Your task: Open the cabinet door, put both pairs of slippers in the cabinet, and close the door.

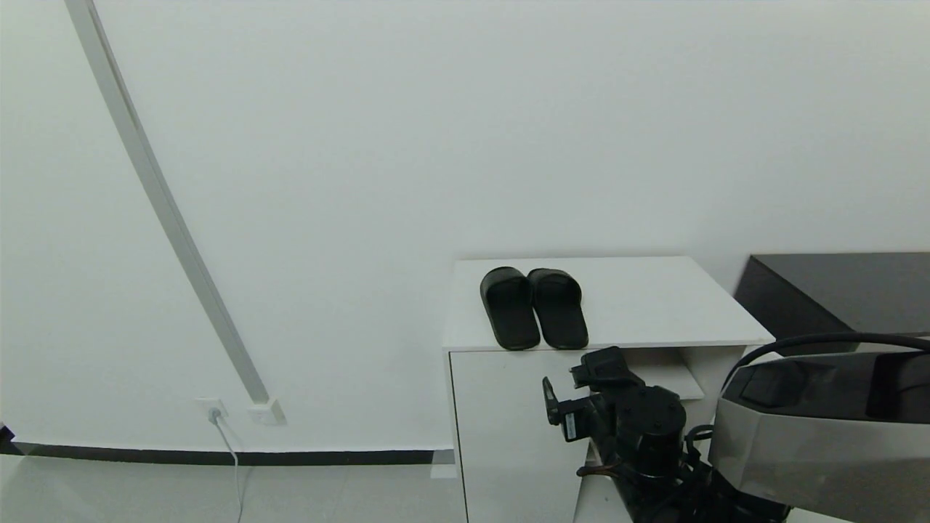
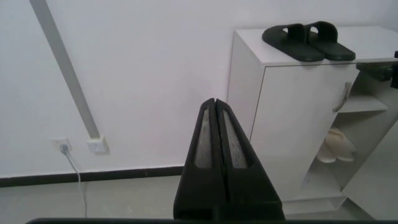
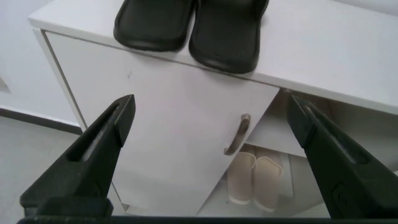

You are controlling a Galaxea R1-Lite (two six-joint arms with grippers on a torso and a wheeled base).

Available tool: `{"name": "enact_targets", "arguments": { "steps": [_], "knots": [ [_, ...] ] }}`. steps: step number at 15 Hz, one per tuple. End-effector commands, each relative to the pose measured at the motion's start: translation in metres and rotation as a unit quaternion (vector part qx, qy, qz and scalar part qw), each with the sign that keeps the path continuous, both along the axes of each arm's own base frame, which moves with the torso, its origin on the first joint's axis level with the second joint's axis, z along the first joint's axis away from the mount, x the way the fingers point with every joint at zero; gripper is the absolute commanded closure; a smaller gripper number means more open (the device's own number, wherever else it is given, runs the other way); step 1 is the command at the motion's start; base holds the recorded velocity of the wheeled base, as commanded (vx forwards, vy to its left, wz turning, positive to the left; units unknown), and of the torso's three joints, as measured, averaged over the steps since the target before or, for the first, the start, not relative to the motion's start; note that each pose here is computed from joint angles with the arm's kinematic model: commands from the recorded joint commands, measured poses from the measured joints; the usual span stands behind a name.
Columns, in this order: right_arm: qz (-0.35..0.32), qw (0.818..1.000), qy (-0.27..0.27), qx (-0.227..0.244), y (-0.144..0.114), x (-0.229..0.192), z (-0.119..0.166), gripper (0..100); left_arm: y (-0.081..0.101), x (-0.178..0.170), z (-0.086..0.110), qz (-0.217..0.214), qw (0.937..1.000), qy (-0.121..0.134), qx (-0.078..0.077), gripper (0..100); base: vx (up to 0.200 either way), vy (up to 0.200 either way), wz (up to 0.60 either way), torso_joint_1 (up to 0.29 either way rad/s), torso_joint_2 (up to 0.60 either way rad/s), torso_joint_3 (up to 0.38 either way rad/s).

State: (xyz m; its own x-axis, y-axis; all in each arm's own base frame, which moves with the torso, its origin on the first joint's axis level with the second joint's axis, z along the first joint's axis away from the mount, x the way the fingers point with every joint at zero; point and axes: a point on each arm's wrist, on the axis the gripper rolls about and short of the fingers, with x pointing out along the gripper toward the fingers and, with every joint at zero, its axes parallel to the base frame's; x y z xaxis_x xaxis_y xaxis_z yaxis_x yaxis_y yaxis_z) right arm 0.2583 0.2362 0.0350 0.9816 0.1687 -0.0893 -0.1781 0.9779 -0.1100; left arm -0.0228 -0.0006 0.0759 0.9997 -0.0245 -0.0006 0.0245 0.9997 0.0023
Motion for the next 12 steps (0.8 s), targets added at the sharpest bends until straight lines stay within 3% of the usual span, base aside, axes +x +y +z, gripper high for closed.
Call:
{"name": "enact_targets", "arguments": {
  "steps": [1,8,11,12],
  "knots": [
    [0.001,1.0,0.001,-0.001,0.0,0.0,-0.001,0,0.0,0.0,0.0,0.0,1.0,0.0,0.0,100,0.0,0.0,0.0,0.173,-0.36,-0.193],
    [0.029,1.0,0.006,-0.001,-0.001,0.009,-0.007,0,0.0,0.0,0.0,0.0,1.0,0.0,0.001,100,0.0,0.0,0.0,0.169,-0.35,-0.189],
    [0.029,0.999,0.011,0.018,0.008,0.028,0.024,0,0.0,0.0,0.0,0.0,1.0,0.0,0.002,100,0.0,0.0,0.0,0.128,-0.27,-0.142],
    [0.025,0.998,0.023,0.046,0.014,0.034,0.04,0,0.0,0.0,0.0,-0.001,1.0,0.0,0.002,100,0.0,0.0,0.0,0.0,0.0,0.0]
  ]
}}
